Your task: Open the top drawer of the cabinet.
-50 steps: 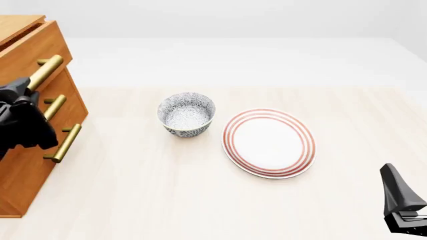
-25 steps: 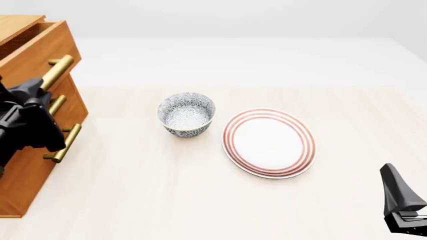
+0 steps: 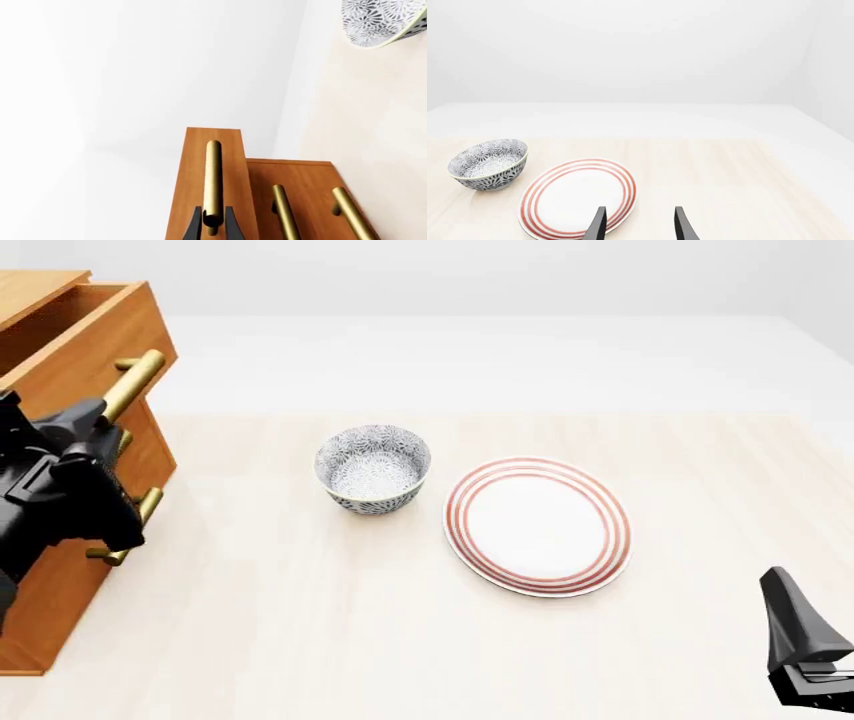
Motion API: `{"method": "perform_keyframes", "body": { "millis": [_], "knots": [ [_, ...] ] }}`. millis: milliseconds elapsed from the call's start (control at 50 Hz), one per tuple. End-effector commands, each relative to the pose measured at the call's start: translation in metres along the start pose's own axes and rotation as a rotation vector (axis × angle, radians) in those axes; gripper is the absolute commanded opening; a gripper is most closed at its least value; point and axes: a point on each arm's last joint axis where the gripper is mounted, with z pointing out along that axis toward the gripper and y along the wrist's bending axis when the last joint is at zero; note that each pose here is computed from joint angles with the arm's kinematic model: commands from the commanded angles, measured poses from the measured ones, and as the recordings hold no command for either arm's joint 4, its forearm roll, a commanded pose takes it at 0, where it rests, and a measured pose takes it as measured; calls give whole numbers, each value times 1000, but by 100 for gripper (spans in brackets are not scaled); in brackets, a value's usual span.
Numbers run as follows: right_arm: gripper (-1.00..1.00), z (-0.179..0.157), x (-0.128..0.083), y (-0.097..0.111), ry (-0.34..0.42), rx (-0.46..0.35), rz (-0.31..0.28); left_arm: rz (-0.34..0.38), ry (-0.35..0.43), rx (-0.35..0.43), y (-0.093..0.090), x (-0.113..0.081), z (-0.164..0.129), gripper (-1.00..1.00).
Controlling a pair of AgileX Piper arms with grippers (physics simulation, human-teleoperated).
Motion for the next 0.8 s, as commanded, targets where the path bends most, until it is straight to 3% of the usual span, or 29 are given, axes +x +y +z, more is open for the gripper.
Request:
{"method": "perform_keyframes", "body": {
  "millis": [20,540,560,800],
  "knots": [
    [100,0,0,0,0,0,0,-22,-5,7,-3,-3,-15,-100],
    [100,0,0,0,0,0,0,-42,-61,-18,-1,-13,-17,-100],
    [100,0,0,0,0,0,1,-40,-61,-23,-1,-13,-18,100],
    [100,0,0,0,0,0,0,-50,-87,-20,-5,-17,-23,100]
  ]
}}
